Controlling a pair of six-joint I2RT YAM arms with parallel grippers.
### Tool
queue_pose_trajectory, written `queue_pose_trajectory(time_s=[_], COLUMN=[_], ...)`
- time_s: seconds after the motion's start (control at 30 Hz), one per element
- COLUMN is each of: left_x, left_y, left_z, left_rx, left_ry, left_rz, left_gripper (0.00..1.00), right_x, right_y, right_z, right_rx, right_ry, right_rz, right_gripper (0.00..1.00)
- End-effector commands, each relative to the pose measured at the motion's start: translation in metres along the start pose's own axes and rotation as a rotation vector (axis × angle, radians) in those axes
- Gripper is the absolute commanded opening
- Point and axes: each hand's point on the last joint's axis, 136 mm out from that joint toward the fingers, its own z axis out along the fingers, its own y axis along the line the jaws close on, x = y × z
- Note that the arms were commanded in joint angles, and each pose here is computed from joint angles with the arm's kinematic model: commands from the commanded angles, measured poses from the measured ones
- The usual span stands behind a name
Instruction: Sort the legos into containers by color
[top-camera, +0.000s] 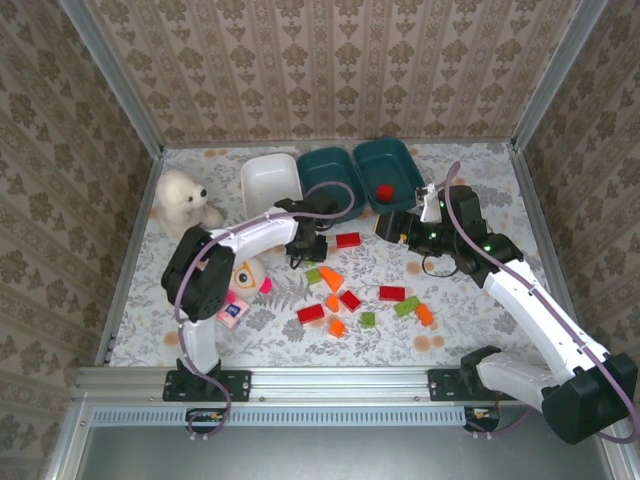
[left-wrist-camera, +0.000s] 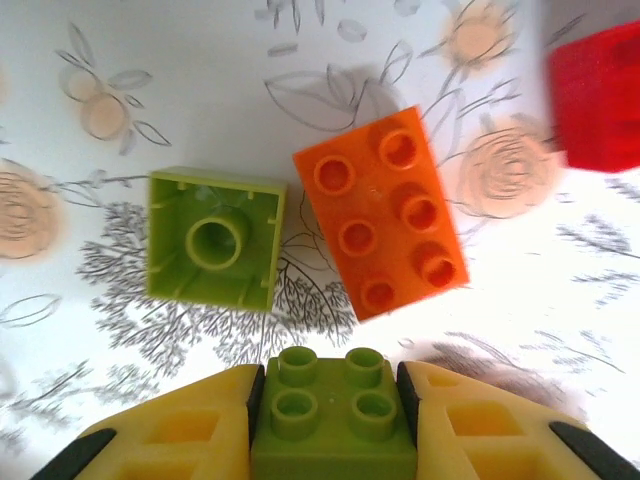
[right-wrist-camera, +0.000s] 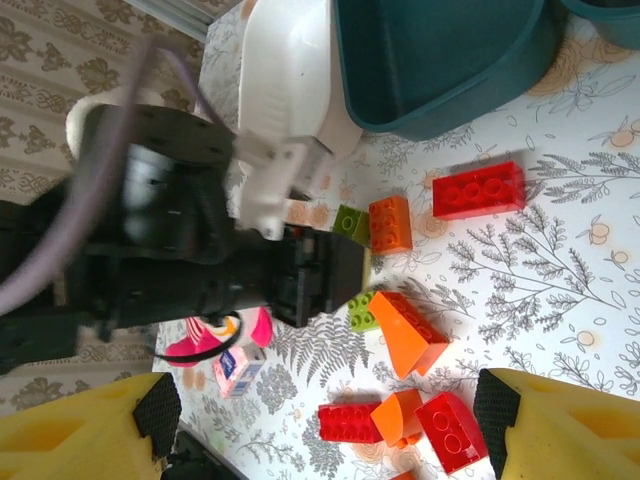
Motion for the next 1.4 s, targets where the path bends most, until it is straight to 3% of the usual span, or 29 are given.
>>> queue_pose_trajectory(time_s=[0.0,0.13,0.3,0.47,0.63,0.87,1.0,1.17,1.37], left_x=[-0.021,-0.041,-0.085,-0.132,-0.16,-0.169,-0.165,-0.159,-0.158], left_y=[0.001,0.021,0.067,0.113,0.135,0.143,0.141,0.139,0.135], left_z=[-0.061,-0.09,-0.092,-0.067,-0.026,0.021,0.03,0.038,0.036], left_rx=[0.02,0.023,0.02,-0.023,-0.014,-0.017,-0.015,0.0,0.019], left_ry=[-0.113,-0.161,-0.202,-0.188,-0.14,-0.069,-0.044,-0.019,-0.014], left_rz=[0.0,-0.053,-0.164,-0.244,-0.319,-0.354,-0.362,-0.365,-0.357], left_gripper=[0.3,0.3,0.29,0.29,0.29,0.3,0.31,0.38,0.48], right_x=[0.0,0.001,0.004,0.01,0.021,0.041,0.058,0.092,0.124], right_y=[0.003,0.002,0.003,0.005,0.002,-0.031,-0.065,-0.101,-0.121], right_z=[-0.006,-0.004,0.002,0.009,0.011,-0.001,-0.021,-0.047,-0.057], right_rx=[0.01,0.016,0.029,0.06,0.105,0.287,0.474,0.72,0.846], right_ry=[0.0,0.006,0.035,0.083,0.129,0.182,0.231,0.38,0.485], right_rz=[-0.007,-0.008,-0.027,-0.055,-0.061,-0.014,0.031,0.061,0.065], right_gripper=[0.8,0.8,0.79,0.79,0.79,0.78,0.74,0.72,0.74])
